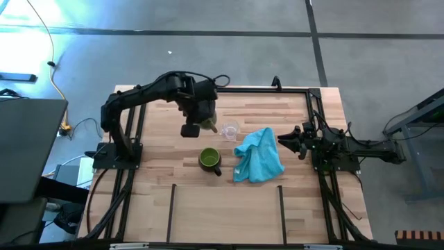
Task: Stack small to large cups/mugs on shelf
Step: Put the brown green mug on the shelf
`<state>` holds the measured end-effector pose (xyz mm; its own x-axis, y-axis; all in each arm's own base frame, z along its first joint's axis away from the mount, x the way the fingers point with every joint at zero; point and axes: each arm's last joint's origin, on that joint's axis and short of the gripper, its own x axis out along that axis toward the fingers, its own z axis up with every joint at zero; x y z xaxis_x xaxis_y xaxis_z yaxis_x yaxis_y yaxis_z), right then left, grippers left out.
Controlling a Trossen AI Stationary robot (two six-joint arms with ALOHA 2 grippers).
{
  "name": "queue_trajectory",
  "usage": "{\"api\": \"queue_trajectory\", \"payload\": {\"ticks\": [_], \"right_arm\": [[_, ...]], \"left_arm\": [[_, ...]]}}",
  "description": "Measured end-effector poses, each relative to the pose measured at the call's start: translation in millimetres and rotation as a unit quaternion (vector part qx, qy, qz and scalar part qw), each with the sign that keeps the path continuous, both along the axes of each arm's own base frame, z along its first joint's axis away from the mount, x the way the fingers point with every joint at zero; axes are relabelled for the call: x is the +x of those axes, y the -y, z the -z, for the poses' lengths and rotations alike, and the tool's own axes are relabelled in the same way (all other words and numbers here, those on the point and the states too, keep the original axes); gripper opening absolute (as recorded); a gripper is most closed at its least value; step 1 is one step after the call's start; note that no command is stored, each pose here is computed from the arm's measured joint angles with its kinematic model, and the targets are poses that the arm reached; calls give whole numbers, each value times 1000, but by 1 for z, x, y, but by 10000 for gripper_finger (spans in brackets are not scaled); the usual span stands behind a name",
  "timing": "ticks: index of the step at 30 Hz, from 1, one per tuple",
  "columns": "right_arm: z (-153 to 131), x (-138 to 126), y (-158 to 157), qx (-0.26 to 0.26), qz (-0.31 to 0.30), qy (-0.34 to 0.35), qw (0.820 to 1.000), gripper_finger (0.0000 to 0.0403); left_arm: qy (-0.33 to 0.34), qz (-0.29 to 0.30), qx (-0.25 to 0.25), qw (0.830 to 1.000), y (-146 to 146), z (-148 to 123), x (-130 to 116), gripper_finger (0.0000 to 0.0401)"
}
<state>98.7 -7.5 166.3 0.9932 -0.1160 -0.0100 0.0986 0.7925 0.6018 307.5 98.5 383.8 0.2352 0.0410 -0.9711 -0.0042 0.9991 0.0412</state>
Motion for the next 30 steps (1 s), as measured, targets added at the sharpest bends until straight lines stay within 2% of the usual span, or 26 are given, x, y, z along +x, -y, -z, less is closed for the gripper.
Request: {"api": "queue_trajectory", "payload": {"ticks": [17, 30], "right_arm": [[0, 0, 0, 4, 1, 1, 1000, 140], [0, 0, 0, 4, 0, 0, 1000, 140]], "left_arm": [[30, 18, -14, 999, 60, -17, -4, 8], [42, 70, -20, 996, 118, -25, -10, 8]]}}
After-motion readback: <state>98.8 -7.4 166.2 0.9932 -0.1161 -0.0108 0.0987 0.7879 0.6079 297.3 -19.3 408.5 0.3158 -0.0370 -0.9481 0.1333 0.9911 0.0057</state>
